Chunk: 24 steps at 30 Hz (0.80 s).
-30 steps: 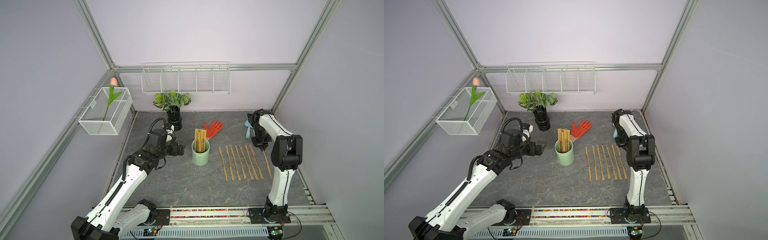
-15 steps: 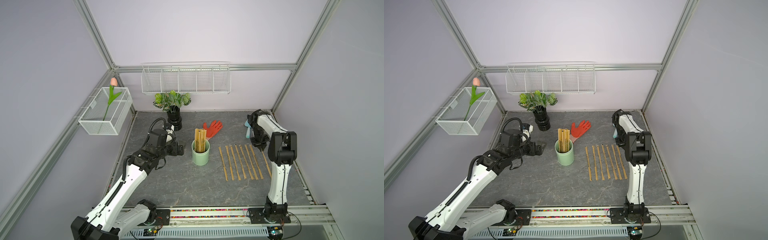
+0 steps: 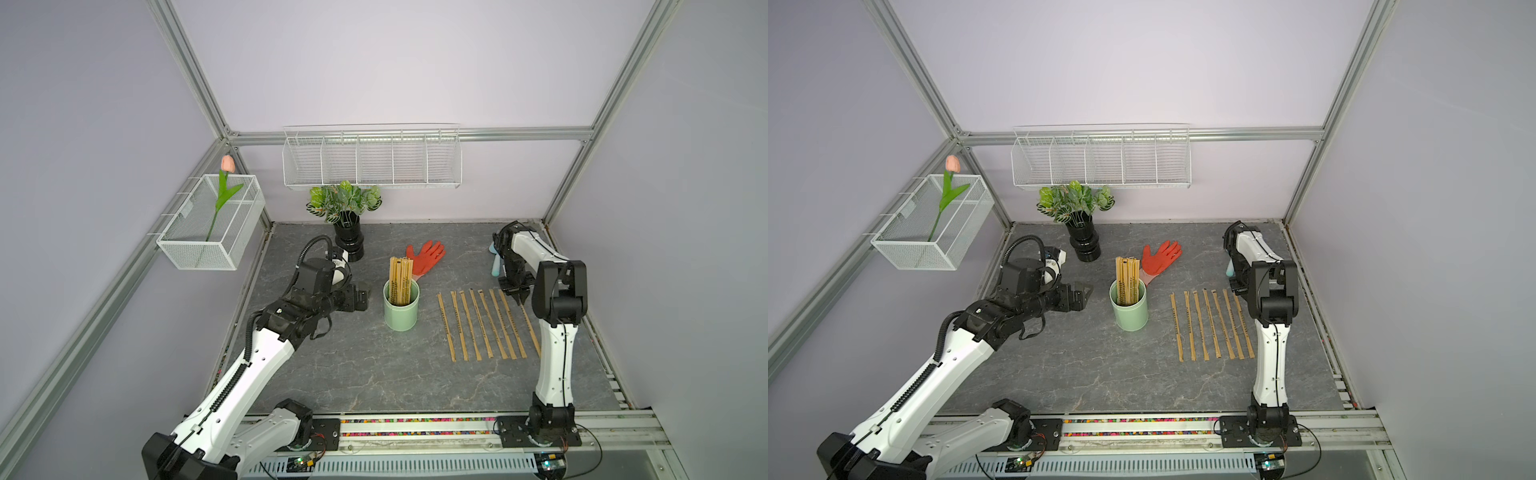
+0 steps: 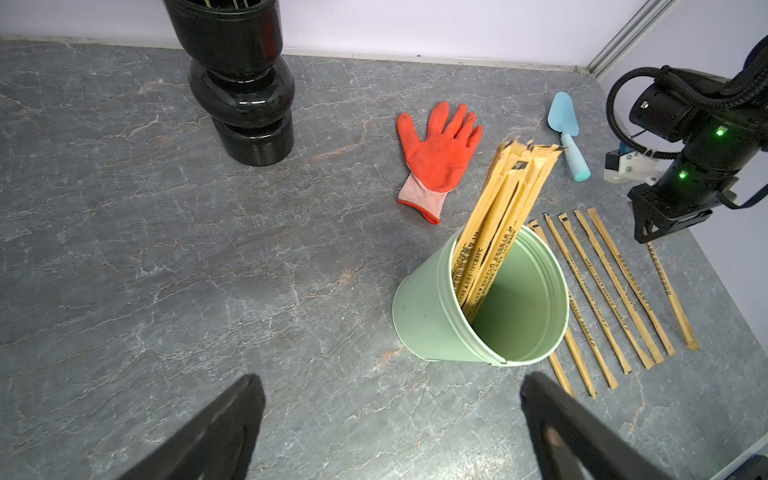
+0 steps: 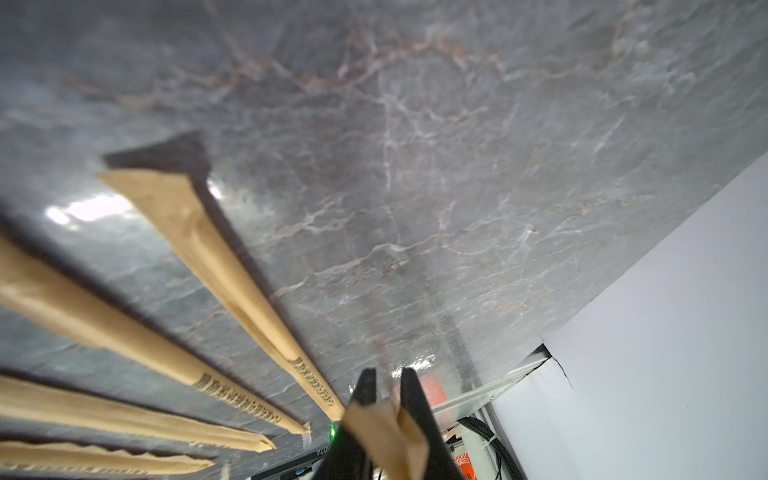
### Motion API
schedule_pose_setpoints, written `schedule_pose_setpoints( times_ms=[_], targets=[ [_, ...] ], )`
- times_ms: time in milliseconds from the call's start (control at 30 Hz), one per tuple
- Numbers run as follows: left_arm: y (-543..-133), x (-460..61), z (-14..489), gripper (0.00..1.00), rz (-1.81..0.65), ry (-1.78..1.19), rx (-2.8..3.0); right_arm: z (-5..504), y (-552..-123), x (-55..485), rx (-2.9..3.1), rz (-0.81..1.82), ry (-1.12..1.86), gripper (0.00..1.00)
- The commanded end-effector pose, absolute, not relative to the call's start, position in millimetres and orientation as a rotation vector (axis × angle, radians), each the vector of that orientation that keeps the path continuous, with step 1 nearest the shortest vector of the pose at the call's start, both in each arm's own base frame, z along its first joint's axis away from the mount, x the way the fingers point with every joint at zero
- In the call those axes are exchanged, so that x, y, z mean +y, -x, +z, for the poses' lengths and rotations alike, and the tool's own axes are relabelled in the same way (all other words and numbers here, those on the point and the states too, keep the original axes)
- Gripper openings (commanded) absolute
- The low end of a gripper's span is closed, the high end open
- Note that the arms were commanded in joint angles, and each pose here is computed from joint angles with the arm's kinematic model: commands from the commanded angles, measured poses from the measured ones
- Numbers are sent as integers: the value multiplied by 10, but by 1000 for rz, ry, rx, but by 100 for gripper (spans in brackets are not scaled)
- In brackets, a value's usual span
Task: Take the straws out of the storage container
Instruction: Place the straw at the center of the board.
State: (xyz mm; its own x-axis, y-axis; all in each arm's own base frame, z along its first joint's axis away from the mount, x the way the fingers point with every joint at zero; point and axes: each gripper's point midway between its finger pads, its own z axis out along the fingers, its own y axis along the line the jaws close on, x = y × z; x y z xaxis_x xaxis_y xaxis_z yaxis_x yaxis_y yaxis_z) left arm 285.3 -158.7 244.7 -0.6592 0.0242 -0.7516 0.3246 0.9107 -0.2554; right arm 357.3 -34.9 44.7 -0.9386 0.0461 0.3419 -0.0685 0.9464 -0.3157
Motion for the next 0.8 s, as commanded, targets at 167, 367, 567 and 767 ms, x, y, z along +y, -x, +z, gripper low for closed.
schedule_pose_setpoints(
  times_ms=[167, 367, 567, 767],
  targets=[
    [-2849, -1597, 2466, 100, -467, -259, 2256, 332, -3599, -329, -2741, 421, -25, 16],
    [-2852, -1593, 2459, 100, -464, -258, 2258, 264, -3600, -301, -2741, 403, -17, 17],
    [-2854, -1598, 2465, 100, -466, -259, 2257, 260, -3610, -296, -2743, 401, -18, 18],
    [-2852, -1597, 2462, 100, -466, -259, 2258, 252, -3612, -297, -2742, 401, -18, 21]
  ],
)
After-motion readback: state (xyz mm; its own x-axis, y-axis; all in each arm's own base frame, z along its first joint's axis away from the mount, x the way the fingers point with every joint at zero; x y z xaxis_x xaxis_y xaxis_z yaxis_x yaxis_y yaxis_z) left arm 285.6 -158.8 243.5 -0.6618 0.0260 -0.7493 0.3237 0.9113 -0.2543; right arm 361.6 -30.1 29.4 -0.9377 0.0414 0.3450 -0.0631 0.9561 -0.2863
